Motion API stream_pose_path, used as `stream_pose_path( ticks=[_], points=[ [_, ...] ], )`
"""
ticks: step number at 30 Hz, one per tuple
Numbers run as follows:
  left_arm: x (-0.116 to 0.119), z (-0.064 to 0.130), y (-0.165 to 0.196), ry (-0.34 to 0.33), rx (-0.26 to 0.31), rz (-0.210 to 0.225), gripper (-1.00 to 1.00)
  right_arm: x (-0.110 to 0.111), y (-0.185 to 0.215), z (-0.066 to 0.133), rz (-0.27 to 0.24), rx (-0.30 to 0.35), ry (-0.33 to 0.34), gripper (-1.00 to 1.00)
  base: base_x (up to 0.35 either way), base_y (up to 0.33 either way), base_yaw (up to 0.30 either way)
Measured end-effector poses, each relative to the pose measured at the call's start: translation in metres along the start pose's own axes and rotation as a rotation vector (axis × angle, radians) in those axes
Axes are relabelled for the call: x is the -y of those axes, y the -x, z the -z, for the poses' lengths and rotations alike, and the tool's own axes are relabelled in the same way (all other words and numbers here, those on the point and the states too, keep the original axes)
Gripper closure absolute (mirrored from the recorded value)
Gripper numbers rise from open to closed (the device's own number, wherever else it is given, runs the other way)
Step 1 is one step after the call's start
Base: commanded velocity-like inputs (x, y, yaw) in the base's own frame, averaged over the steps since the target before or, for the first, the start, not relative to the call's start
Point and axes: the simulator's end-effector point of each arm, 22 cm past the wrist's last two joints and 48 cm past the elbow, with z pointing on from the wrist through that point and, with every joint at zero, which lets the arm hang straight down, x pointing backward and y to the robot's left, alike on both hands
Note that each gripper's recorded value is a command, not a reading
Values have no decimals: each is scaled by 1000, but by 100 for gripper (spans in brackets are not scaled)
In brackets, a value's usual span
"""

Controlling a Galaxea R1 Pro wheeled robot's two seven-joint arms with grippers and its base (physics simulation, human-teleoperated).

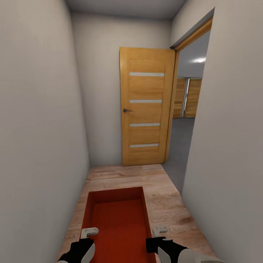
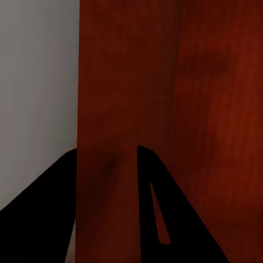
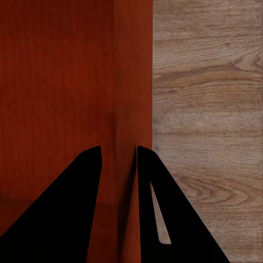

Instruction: Move the two storage containers from the living room to the garage. In the garage, place one container on the floor and stack the other container on top of it (either order is fine).

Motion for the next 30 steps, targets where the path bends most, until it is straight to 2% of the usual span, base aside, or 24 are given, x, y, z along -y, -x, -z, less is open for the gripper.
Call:
stream_pose_path(
  ticks=[21, 30],
  points=[
    [0, 0, 0, 0, 0, 0, 100, 0, 0, 0, 0, 0, 0, 100, 344, 81, 0],
    [0, 0, 0, 0, 0, 0, 100, 0, 0, 0, 0, 0, 0, 100, 344, 11, 0]
  ],
)
